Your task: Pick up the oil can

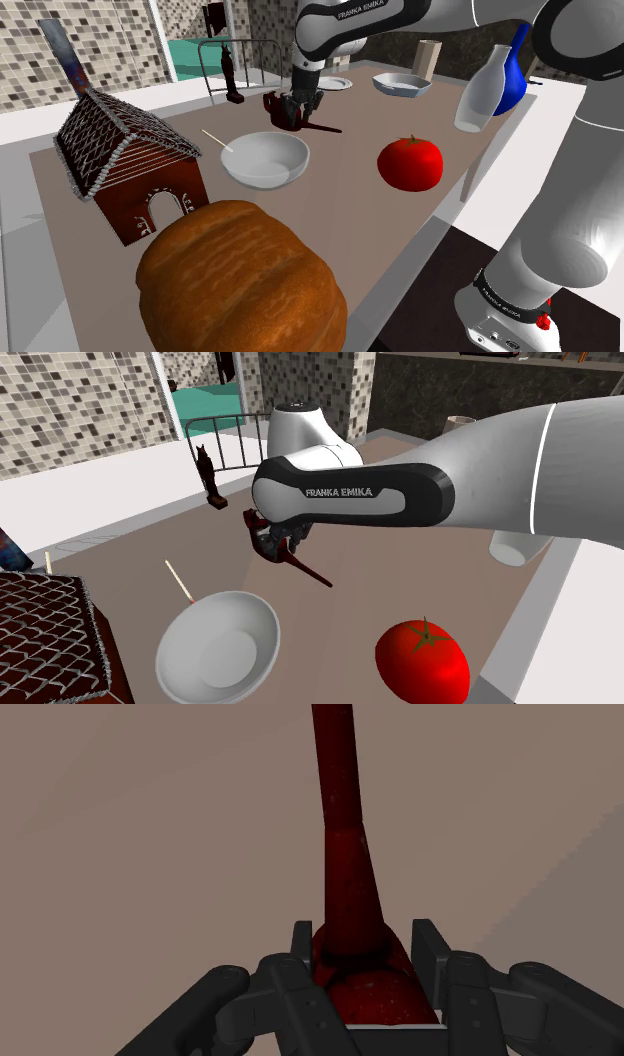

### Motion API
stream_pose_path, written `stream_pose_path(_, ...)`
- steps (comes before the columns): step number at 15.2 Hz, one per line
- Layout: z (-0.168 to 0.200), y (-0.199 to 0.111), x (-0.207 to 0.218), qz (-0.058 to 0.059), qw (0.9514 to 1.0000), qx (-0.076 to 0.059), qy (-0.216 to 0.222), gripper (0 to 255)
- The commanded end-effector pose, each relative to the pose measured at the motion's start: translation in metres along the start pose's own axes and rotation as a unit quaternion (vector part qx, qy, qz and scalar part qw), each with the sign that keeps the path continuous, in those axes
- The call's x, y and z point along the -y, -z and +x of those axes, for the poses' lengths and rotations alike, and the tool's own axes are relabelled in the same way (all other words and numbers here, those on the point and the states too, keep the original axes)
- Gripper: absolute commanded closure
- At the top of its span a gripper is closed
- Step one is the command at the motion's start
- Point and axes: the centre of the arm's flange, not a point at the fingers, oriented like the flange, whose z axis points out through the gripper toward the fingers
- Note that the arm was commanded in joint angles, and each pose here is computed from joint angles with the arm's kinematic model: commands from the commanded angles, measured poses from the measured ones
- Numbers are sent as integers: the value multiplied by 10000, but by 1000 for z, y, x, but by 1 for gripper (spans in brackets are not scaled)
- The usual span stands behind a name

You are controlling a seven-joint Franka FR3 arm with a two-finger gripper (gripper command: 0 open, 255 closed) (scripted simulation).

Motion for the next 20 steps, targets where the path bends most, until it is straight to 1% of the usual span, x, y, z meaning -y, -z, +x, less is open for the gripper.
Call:
stream_pose_path(1,0,-1,0,-1,10000,4,-1,255)
stream_pose_path(3,0,0,1,-1,10000,3,-2,255)
stream_pose_path(18,12,78,6,-1,10000,3,-2,255)
stream_pose_path(20,12,79,6,-1,10000,3,-2,255)
